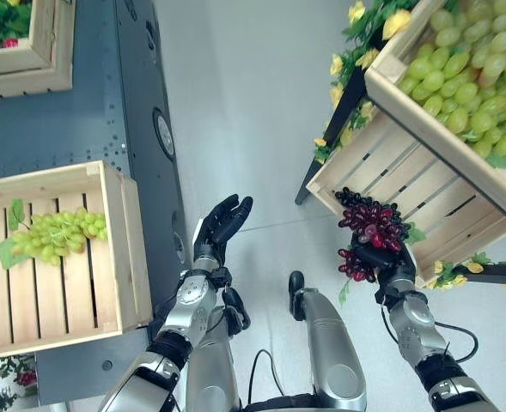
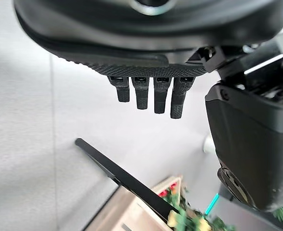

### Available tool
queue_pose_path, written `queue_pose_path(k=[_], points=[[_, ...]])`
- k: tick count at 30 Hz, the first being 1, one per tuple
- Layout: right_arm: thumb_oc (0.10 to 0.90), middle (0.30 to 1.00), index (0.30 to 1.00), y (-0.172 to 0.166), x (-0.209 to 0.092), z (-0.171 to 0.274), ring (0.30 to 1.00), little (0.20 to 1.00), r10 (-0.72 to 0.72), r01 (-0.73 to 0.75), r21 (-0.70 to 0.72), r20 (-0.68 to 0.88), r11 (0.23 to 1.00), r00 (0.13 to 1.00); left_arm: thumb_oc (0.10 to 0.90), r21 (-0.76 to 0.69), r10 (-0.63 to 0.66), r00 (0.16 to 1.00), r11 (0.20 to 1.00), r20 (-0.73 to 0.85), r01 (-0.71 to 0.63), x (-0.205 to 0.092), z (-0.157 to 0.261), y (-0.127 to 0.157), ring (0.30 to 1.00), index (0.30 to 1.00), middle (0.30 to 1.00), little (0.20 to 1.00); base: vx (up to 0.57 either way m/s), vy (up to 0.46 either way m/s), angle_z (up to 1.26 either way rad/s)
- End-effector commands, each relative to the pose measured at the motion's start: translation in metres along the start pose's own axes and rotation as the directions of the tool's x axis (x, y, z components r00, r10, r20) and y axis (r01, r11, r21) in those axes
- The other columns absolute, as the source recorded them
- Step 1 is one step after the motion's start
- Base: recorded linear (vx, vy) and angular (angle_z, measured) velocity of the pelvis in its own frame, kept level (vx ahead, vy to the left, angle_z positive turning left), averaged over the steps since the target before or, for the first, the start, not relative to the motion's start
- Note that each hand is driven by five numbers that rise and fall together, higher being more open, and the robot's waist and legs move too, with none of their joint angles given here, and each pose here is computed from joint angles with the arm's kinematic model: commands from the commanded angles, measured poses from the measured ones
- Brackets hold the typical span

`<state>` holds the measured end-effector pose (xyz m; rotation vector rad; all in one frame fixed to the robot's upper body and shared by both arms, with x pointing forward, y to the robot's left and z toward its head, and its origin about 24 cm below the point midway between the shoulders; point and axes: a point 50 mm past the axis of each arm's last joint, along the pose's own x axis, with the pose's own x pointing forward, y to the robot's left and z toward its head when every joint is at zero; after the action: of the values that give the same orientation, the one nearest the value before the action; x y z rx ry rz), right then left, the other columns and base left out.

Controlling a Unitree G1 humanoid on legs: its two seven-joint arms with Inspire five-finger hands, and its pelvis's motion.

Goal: Pick up the fruits from the basket on one side to the basket on the other side

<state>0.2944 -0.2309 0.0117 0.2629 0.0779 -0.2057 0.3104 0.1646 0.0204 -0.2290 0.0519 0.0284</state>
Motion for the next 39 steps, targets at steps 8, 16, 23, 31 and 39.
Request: queue_pose_path(k=[8, 16, 23, 31, 39], points=[[0.400, 0.300, 0.300, -0.034, 0.021, 0.136, 0.300, 0.300, -0.172, 0.212, -0.025, 0.496, 0.977, 0.851, 0.800, -0.009, -0.175, 0.961, 0.983, 0.215, 0.181, 0.008, 0.047, -0.049, 0.900, 0.900, 0.900, 0.900, -0.03, -0.015, -0.01], [0.400, 0.300, 0.300, -0.064, 0.037, 0.208, 0.300, 0.300, -0.357, 0.486, -0.081, 0.577, 0.870, 0.735, 0.800, 0.012, -0.235, 0.937, 0.971, 0.260, 0.240, 0.013, 0.065, -0.059, 0.900, 0.900, 0.900, 0.900, -0.03, -0.039, 0.09], [0.400, 0.300, 0.300, -0.066, 0.044, 0.236, 0.300, 0.300, -0.353, 0.587, -0.275, 0.584, 0.761, 0.731, 0.800, 0.009, -0.228, 0.939, 0.972, 0.259, 0.234, 0.013, 0.068, -0.053, 0.900, 0.900, 0.900, 0.900, -0.01, -0.008, 0.07], [0.400, 0.300, 0.300, -0.070, 0.047, 0.243, 0.300, 0.300, -0.378, 0.631, -0.387, 0.554, 0.672, 0.742, 0.800, 0.006, -0.237, 0.937, 0.970, 0.256, 0.243, 0.012, 0.067, -0.049, 0.900, 0.900, 0.900, 0.900, 0.00, -0.022, 0.12], [0.800, 0.900, 0.900, -0.070, 0.053, 0.241, 0.900, 0.900, -0.407, 0.615, -0.442, 0.479, 0.654, 0.777, 0.800, 0.011, -0.257, 0.933, 0.965, 0.252, 0.263, 0.011, 0.066, -0.046, 0.900, 0.900, 0.900, 0.900, 0.01, -0.020, 0.06]])
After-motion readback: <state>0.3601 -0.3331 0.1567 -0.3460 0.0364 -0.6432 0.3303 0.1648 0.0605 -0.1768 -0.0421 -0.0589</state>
